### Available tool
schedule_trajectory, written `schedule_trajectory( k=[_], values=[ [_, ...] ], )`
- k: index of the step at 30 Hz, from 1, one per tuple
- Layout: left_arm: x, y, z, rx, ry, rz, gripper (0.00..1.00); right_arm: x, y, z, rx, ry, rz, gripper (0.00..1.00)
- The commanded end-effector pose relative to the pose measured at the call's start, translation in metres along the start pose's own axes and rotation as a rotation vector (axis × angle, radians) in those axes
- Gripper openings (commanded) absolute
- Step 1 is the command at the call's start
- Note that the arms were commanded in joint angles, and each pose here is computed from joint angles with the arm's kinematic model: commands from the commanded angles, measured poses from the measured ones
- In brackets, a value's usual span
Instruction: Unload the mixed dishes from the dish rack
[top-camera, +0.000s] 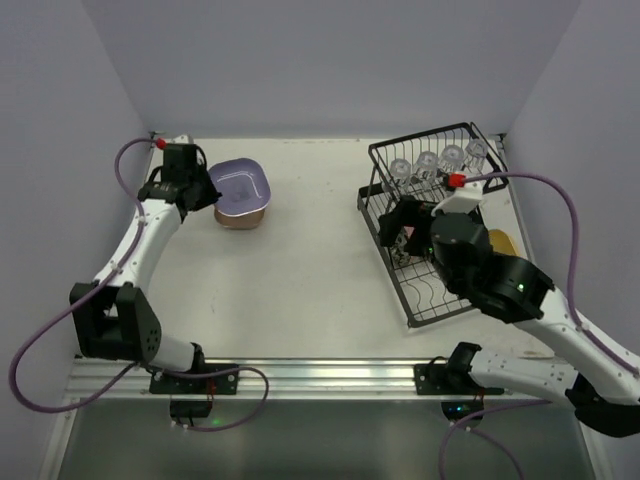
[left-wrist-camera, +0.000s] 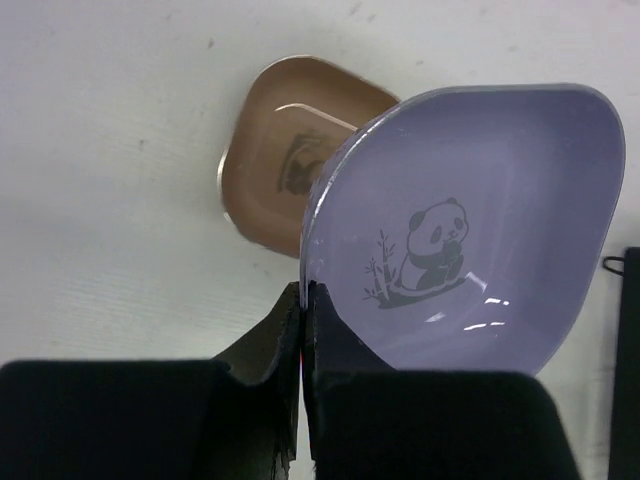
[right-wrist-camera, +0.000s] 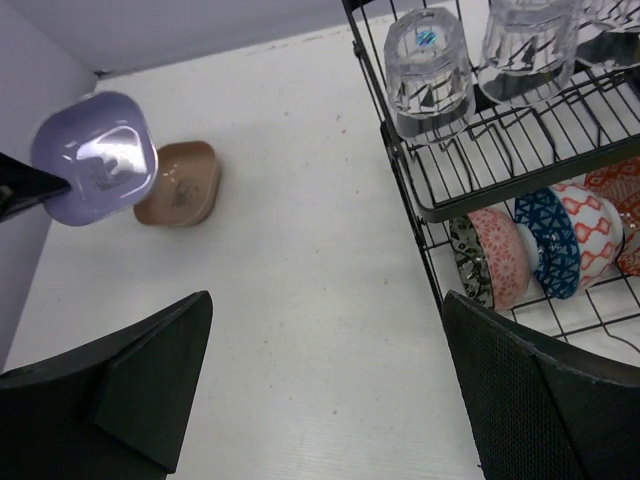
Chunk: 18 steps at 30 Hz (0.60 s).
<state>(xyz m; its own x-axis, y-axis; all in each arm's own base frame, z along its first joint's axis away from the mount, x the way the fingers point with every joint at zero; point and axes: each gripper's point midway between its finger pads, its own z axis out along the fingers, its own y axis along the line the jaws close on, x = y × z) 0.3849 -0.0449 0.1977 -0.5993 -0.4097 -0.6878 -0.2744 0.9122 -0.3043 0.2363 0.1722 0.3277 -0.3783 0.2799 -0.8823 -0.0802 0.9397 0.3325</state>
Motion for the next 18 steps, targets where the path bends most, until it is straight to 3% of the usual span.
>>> schedule_trajectory(
  k=[1,2,7,9,10,11,13,15,18],
  values=[
    [-0.041,-0.019,0.017,0.09,-0.043,0.024,0.0,-0.016,-0.025,-0.02,0.011,-0.068,0.023,0.99],
    [-0.038,-0.004,0.024,0.01,-0.002,0.019,0.0,-0.018,-0.029,-0.024,0.014,-0.076,0.032,0.99],
    [-0.034,0.021,0.065,-0.012,0.106,-0.117,0.0,-0.017,-0.056,-0.043,0.034,-0.097,0.039,0.99],
    [-0.038,0.01,0.061,0.042,0.047,-0.239,0.0,-0.017,-0.063,-0.049,0.033,-0.111,0.059,0.99],
    [-0.013,0.018,0.065,0.026,0.076,-0.301,0.0,-0.017,-0.065,-0.049,0.037,-0.118,0.068,0.99],
    [-0.025,0.013,0.055,0.054,0.004,-0.357,0.0,-0.018,-0.066,-0.051,0.033,-0.123,0.076,0.99],
    [-0.003,0.033,0.057,-0.037,-0.024,-0.552,0.0,-0.016,-0.065,-0.052,0.021,-0.115,0.08,0.99],
    [-0.013,0.04,0.045,-0.076,-0.131,-0.717,0.0,-0.014,-0.064,-0.053,0.004,-0.108,0.082,0.99],
    [-0.018,0.028,0.038,-0.097,-0.202,-0.798,0.0,-0.01,-0.064,-0.056,-0.018,-0.103,0.1,0.99]
  ],
)
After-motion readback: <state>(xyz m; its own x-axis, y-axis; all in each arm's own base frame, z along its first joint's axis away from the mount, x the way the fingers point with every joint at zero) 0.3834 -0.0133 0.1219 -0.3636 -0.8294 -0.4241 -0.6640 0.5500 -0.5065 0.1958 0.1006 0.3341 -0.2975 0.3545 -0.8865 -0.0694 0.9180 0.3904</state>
